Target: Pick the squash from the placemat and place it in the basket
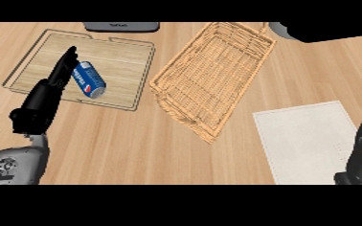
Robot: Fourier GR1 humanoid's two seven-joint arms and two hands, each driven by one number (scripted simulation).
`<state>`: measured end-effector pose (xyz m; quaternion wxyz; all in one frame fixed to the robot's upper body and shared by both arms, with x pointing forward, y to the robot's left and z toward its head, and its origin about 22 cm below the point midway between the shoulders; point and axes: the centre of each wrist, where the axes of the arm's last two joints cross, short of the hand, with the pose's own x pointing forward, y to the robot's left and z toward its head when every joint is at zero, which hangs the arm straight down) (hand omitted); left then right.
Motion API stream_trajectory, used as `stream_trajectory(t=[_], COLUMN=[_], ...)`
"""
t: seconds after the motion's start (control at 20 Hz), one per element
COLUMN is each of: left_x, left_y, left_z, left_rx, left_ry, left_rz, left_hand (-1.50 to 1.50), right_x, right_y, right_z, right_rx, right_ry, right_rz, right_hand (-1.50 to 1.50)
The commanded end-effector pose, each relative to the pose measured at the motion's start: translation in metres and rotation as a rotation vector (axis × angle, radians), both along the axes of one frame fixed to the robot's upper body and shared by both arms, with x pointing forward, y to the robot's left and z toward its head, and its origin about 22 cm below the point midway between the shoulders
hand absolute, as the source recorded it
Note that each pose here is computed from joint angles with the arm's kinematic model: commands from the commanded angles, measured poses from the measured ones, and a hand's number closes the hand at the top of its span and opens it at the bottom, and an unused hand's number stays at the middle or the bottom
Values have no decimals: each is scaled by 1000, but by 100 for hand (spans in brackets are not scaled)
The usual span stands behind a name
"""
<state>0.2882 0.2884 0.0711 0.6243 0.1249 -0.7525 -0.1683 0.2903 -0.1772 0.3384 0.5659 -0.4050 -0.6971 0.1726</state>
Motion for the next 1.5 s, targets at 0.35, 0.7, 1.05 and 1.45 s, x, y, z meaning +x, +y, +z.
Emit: stream_trajectory(t=[0.35, 0.7, 1.05, 1.45], left_x=[4, 0, 7, -3], left_y=[3, 3, 11, 9], left_z=[4, -16, 3, 4], left_rx=[-7, 1, -6, -1], left_ry=[-1, 14, 6, 2], left_rz=[10, 5, 18, 13], left_hand=[0, 0, 0, 0], right_x=[72, 82, 97, 101], right_y=[58, 83, 80, 76], right_z=[3, 4, -19, -24], right_rx=[-1, -93, -308, -215], right_ry=[254, 417, 496, 586], right_rz=[-12, -68, -133, 7], right_hand=[150, 150, 150, -150])
